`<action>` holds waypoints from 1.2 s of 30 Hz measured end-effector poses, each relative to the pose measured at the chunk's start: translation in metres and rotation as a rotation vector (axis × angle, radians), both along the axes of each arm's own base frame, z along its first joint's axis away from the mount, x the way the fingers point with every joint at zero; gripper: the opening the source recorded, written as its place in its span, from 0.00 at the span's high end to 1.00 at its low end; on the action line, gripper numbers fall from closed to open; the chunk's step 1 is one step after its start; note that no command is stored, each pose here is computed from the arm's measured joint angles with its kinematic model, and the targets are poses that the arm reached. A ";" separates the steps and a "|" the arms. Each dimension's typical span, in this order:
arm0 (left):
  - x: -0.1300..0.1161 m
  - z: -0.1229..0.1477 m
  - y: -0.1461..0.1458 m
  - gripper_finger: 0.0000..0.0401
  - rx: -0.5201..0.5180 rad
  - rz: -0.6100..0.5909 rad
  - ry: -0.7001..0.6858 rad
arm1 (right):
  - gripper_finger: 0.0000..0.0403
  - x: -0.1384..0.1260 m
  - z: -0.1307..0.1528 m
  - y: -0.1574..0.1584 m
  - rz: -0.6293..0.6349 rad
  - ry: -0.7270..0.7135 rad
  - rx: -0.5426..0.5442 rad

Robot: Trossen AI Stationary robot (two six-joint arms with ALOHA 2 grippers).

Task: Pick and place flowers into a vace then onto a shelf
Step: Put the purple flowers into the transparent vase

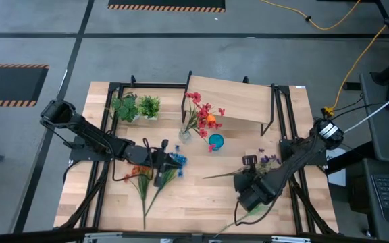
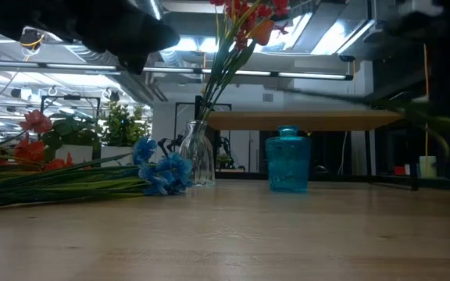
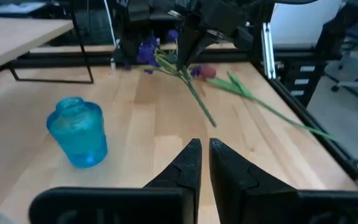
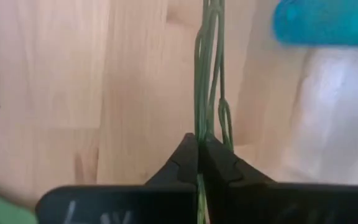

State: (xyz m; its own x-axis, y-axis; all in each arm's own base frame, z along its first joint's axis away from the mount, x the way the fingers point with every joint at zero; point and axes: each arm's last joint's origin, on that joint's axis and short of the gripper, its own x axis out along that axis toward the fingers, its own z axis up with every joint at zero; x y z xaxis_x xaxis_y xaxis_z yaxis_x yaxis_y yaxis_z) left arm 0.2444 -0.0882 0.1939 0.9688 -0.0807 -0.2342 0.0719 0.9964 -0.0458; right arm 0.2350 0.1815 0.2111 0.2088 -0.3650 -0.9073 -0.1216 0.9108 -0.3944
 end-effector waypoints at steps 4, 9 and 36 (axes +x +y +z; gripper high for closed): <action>0.001 0.003 0.000 0.90 -0.012 0.000 -0.031 | 1.00 0.004 0.014 0.006 0.073 -0.045 -0.037; 0.001 0.003 0.000 0.87 -0.016 0.000 -0.034 | 1.00 0.007 0.024 0.008 0.148 -0.090 -0.112; -0.004 0.003 -0.012 0.86 -0.066 -0.029 -0.028 | 1.00 0.000 0.090 0.013 0.228 -0.192 -0.336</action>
State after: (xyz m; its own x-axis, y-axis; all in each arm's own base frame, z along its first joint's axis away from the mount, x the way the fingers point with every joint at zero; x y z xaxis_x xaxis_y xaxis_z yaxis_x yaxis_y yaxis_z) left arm 0.2406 -0.0999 0.1973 0.9720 -0.1231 -0.2000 0.1028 0.9887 -0.1091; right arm 0.2351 0.1945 0.3008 0.4711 -0.5578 -0.6833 -0.2006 0.6866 -0.6988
